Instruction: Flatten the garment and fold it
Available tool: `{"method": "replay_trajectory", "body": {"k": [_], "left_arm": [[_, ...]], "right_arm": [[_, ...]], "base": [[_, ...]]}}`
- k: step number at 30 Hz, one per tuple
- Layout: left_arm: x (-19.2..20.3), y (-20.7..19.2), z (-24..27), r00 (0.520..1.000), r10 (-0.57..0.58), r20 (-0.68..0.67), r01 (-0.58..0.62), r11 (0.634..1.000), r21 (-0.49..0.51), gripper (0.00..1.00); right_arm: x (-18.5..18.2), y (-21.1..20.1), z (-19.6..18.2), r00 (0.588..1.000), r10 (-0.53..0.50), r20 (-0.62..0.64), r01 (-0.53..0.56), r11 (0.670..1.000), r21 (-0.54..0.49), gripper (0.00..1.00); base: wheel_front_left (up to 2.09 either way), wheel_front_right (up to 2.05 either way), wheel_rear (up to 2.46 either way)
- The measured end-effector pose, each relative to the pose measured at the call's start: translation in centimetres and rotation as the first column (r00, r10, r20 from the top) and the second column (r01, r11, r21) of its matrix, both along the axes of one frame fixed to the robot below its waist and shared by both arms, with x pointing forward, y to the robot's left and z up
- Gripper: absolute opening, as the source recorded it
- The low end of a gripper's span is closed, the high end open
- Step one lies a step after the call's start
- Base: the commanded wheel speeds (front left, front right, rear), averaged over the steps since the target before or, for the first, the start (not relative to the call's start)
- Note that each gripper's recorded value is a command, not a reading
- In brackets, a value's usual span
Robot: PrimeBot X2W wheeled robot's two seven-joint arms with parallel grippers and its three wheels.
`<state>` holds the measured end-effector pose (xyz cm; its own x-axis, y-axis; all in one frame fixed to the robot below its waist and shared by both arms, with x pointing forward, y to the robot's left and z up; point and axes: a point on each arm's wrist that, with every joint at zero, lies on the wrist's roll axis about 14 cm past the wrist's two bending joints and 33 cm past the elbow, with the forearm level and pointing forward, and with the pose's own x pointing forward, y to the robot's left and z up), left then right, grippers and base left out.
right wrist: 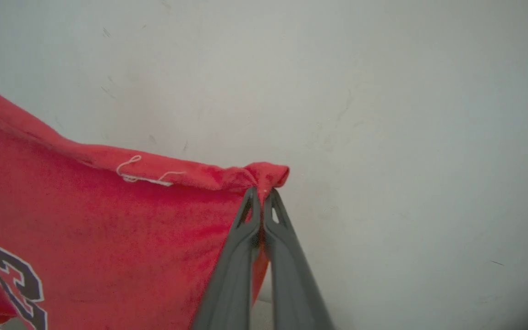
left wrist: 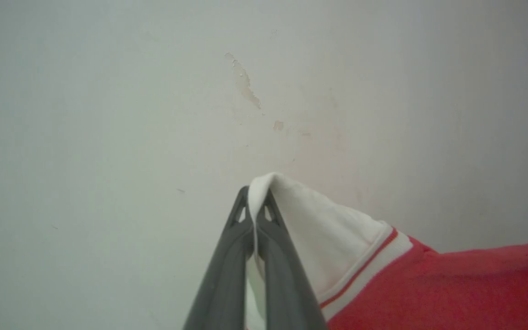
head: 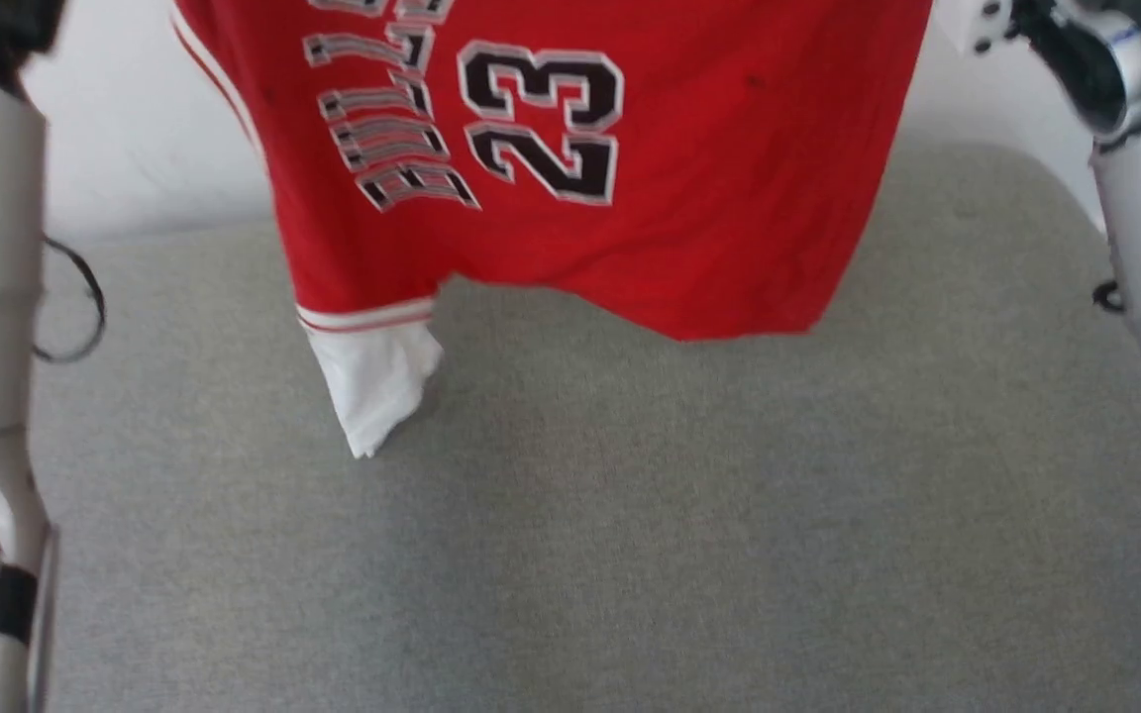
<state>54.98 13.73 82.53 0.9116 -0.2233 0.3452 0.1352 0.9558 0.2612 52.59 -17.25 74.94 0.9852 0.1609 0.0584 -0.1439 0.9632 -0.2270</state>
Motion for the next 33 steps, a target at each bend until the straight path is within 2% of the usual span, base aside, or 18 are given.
{"method": "replay_trajectory", "body": {"k": [6, 11, 15, 24, 29, 33], "left_arm": [[3.4, 0.0, 1.3, 0.998, -0.007, 0.06, 0.009, 1.0, -0.024, 0.0], [6.3, 0.2, 2.6, 0.985, -0.014, 0.17, 0.021, 0.999, -0.042, 0.0], [8.9, 0.8, 2.2, 0.968, 0.004, 0.252, 0.012, 0.998, -0.064, 0.0], [15.2, 1.0, -6.1, 0.97, -0.016, 0.243, 0.036, 0.996, -0.08, 0.0], [18.0, 1.5, -13.5, 0.988, -0.029, 0.153, 0.042, 0.995, -0.086, 0.0], [18.4, 2.0, -19.7, 0.998, -0.049, 0.048, 0.053, 0.996, -0.074, 0.0]], "right_arm": [[4.0, 0.0, -0.6, 1.0, -0.018, -0.013, 0.018, 0.999, -0.035, 0.0], [8.0, 0.0, -0.2, 0.998, -0.03, 0.054, 0.033, 0.998, -0.056, 0.0], [11.4, 0.1, -1.8, 0.997, -0.041, 0.069, 0.046, 0.996, -0.072, 0.0], [17.9, -0.2, -9.6, 0.998, -0.054, 0.043, 0.06, 0.987, -0.151, 0.0], [20.0, -0.2, -16.9, 0.997, -0.052, -0.048, 0.042, 0.982, -0.186, 0.0], [20.3, 1.0, -21.7, 0.994, -0.009, -0.11, -0.012, 0.982, -0.188, 0.0]], "base": [[0.0, 0.0, 0.0], [0.0, 0.0, 0.0], [0.0, 0.0, 0.0], [0.0, 0.0, 0.0], [0.0, 0.0, 0.0], [0.0, 0.0, 0.0]]}}
